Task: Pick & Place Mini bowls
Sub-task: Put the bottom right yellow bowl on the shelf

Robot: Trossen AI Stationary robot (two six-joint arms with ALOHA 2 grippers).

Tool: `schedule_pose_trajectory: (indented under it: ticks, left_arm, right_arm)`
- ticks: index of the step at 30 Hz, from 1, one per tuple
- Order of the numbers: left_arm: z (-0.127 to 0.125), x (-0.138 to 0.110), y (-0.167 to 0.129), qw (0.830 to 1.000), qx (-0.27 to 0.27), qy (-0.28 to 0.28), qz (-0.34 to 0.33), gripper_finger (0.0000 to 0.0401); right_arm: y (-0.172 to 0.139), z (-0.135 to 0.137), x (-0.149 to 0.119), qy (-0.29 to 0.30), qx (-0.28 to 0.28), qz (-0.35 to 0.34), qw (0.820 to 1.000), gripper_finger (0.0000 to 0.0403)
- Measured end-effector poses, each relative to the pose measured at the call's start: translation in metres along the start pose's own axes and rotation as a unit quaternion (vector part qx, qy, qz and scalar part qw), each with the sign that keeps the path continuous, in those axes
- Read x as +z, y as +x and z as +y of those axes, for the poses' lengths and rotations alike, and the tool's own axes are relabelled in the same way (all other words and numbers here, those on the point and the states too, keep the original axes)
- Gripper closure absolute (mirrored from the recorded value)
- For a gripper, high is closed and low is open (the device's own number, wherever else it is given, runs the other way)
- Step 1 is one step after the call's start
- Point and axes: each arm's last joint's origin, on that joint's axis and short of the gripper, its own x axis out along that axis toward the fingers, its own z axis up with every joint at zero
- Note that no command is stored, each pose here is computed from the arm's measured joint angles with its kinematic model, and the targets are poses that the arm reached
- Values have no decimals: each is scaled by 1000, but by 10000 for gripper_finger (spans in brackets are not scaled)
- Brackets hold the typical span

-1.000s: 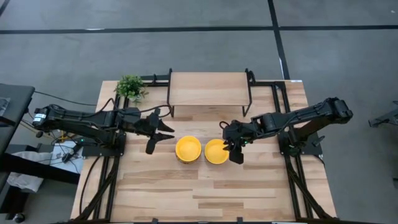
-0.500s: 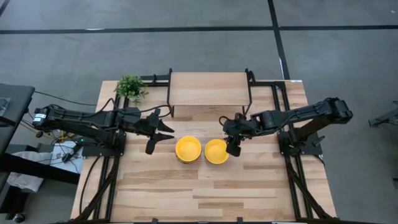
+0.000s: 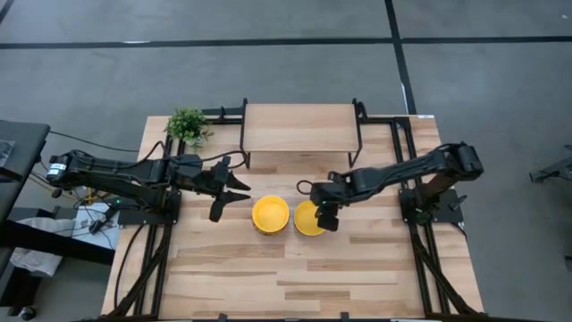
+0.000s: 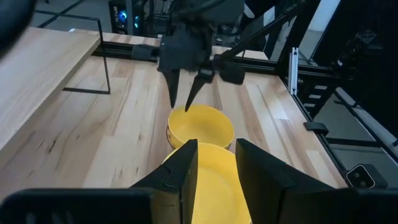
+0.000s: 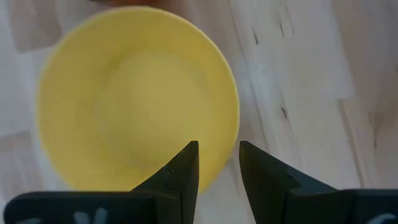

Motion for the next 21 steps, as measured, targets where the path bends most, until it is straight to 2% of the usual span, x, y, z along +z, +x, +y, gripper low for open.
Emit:
schedule_pose_trajectory:
  ticks: [15, 21]
  left_arm:
    - [0, 0, 0, 1000, 0, 0, 0, 293]
    - [0, 0, 0, 1000, 0, 0, 0, 293]
  right_arm:
    - [6, -3, 1, 7, -3, 7, 1000, 298]
    - [6, -5, 2, 11, -2, 8, 1000, 337]
